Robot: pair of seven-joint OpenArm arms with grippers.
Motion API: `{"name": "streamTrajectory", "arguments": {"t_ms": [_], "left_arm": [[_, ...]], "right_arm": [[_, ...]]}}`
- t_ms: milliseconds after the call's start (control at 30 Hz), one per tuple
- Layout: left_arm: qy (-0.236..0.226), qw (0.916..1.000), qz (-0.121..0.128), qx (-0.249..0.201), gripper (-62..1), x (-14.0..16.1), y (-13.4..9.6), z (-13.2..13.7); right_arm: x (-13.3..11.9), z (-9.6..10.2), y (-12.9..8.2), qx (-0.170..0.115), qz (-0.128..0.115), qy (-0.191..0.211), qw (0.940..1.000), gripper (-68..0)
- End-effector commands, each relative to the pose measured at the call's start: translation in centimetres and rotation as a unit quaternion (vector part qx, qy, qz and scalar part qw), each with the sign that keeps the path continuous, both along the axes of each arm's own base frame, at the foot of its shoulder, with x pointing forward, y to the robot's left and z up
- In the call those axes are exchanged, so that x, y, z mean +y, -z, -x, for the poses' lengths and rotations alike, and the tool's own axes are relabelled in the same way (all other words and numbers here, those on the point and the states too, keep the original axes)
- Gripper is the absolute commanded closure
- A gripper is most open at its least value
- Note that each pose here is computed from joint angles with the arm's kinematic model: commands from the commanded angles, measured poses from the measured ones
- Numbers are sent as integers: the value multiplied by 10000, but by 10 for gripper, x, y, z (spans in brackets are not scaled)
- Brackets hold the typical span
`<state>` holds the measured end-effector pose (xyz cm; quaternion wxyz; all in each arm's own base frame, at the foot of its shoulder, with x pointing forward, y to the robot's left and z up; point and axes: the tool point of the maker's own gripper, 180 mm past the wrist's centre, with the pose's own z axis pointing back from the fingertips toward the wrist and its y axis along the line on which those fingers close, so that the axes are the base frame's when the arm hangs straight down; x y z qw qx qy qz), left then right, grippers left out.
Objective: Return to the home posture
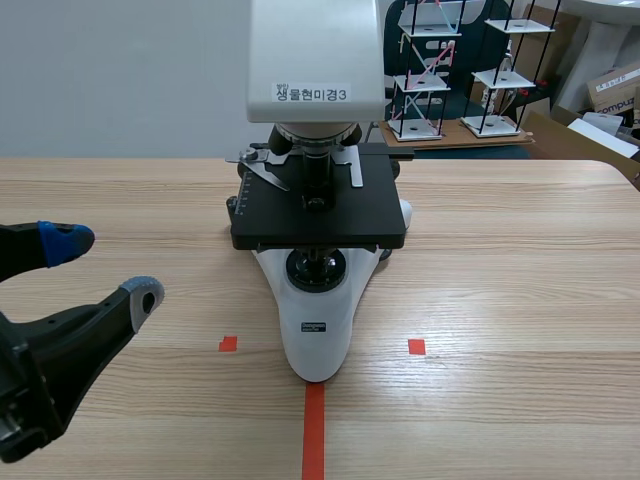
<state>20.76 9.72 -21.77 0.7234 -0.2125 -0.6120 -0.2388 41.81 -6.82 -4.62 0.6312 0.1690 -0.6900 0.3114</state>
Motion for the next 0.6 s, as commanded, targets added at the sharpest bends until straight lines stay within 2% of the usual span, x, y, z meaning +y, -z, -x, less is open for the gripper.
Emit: {"name": "streamTrajectory", "arguments": {"t_ms": [0, 567], "left_arm": [[6, 10000, 81, -31, -478, -2, -3, 1], [6, 10000, 81, -31, -478, -2, -3, 1]], "right_arm": [[-1, 4, -14, -194, -58, -34, 9998, -1], [0, 5, -10, -182, -110, -64, 9998, -1]]}}
